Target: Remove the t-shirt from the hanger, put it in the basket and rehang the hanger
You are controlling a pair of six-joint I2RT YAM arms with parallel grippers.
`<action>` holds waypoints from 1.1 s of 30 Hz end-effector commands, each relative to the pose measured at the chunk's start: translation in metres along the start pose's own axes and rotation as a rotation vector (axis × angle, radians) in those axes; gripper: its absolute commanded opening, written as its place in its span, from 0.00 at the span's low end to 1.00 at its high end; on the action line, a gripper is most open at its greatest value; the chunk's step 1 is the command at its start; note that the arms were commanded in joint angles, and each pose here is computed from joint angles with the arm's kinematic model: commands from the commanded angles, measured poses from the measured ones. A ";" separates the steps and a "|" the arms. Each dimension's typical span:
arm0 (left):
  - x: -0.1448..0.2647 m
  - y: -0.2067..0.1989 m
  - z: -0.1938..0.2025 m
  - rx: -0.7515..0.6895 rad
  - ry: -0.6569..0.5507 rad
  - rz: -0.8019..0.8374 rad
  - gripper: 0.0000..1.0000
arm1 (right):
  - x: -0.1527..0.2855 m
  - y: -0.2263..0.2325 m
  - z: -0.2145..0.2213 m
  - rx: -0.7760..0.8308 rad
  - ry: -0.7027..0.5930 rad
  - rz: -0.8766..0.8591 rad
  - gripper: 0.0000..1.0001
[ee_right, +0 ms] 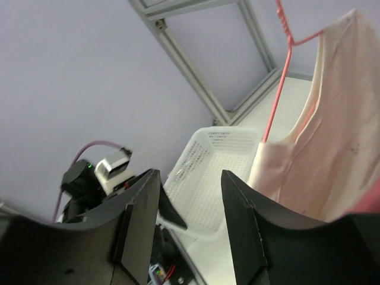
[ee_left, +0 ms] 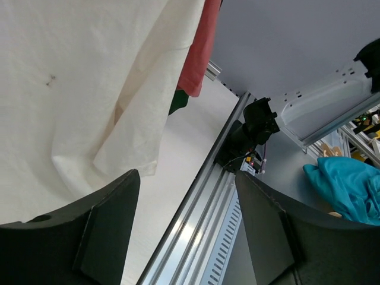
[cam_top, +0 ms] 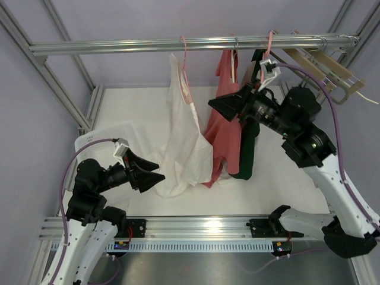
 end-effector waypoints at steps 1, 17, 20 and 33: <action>0.004 -0.005 -0.001 -0.070 -0.028 0.018 0.76 | -0.030 -0.018 -0.012 0.163 0.036 0.195 0.56; 0.006 -0.005 0.008 -0.065 -0.027 0.024 0.80 | -0.157 -0.072 0.013 0.425 0.248 0.501 0.56; 0.006 -0.004 0.008 -0.062 -0.030 0.020 0.80 | -0.164 -0.073 0.015 0.446 0.246 0.522 0.52; 0.006 -0.004 0.008 -0.060 -0.034 0.018 0.77 | -0.175 -0.073 0.020 0.512 0.243 0.570 0.24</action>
Point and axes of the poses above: each gripper's point midway between its finger pads, its own x axis back along the fingers, its own y axis along the line the jaws close on, z = x × y, the point moved 7 cm from there along x, back along the fingers, and after that the axes turned 13 degrees about x, right-handed, at the moved point
